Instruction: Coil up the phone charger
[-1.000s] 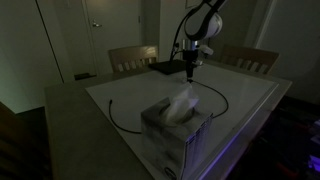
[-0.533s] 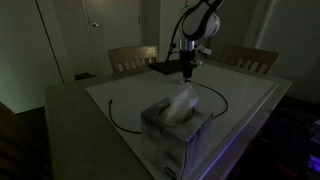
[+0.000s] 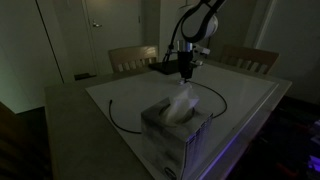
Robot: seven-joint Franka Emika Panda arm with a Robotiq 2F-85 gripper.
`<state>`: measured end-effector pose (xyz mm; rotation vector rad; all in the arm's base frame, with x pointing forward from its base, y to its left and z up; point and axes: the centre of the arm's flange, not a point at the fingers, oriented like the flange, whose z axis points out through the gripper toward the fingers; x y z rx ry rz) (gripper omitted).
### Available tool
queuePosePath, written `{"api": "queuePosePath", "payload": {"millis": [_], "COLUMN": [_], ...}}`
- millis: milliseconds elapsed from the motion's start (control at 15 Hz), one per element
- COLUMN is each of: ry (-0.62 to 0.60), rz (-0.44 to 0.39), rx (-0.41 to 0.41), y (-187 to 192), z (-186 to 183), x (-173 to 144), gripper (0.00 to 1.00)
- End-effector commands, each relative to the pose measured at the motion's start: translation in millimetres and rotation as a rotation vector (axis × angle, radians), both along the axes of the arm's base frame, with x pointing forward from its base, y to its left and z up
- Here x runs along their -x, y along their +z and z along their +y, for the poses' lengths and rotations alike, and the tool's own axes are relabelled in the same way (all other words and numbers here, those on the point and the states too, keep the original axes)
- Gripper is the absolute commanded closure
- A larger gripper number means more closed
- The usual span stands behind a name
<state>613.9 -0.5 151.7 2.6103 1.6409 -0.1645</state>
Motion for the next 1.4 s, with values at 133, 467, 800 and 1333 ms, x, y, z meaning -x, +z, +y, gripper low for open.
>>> {"api": "queuePosePath", "payload": {"millis": [133,467,800,1333], "ry": [0.299,0.541,0.780,0.864], "rz": [-0.010,-0.075,-0.145,-0.160], "rx": [0.043,0.016,-0.053,-0.077], "y": [-8,-6,-2,0], "z": [31,46,71,93], "x": [18,31,56,58], "gripper": [0.74,0.74,0.74,0.74]}}
